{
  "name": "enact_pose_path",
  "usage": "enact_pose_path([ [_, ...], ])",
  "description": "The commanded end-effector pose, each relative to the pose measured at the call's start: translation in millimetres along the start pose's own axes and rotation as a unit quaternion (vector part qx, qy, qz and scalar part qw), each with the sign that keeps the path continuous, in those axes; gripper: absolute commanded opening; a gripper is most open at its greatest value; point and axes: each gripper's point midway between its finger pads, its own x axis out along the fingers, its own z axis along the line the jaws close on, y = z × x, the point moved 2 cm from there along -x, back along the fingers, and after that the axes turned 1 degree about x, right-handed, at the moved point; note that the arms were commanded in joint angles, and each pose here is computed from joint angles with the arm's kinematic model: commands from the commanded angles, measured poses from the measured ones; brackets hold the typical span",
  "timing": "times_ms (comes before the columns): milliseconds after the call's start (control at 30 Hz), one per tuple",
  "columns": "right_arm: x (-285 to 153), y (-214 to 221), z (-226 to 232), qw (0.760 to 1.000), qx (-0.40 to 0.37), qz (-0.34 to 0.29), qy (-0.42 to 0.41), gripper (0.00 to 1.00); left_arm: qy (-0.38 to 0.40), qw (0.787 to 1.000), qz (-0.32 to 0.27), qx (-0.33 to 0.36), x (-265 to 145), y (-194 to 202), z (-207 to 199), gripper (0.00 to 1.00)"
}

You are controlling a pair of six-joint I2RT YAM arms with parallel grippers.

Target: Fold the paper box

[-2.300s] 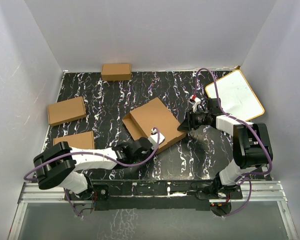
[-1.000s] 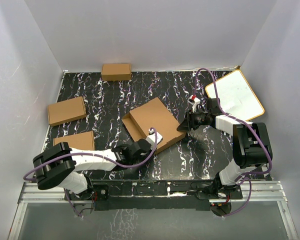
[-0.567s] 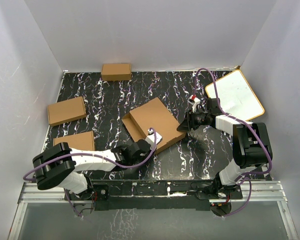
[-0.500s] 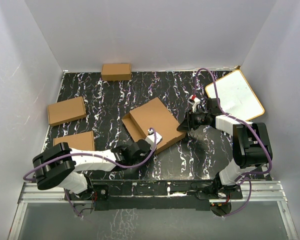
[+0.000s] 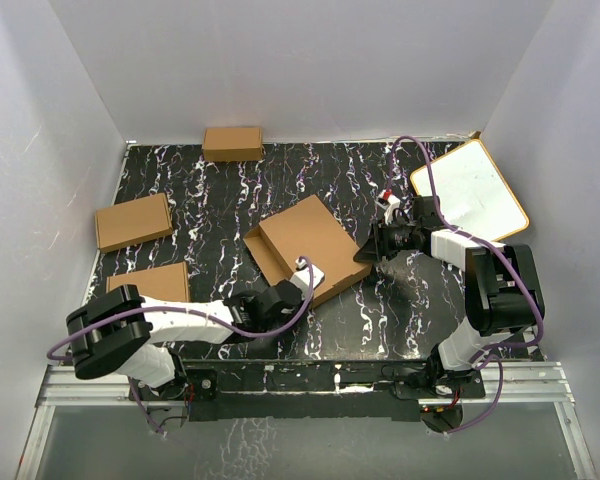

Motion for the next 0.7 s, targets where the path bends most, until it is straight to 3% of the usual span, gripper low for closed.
enact_pose_path([
  [0, 5.8, 15.2, -14.1, 0.999, 0.002, 0.03, 0.033, 0.45, -0.06, 0.998, 0.018, 0.013, 0.7, 7.0, 16.7, 0.0],
  [333, 7.1, 15.7, -12.7, 0.999, 0.0, 0.033, 0.029, 0.45, -0.095, 0.995, 0.027, 0.006, 0.1, -1.2, 21.4, 0.0],
  [667, 7.7, 15.7, -9.2, 0.999, -0.002, 0.033, 0.018, 0.45, -0.07, 0.998, 0.006, -0.005, 3.2, -18.6, 7.6, 0.0],
])
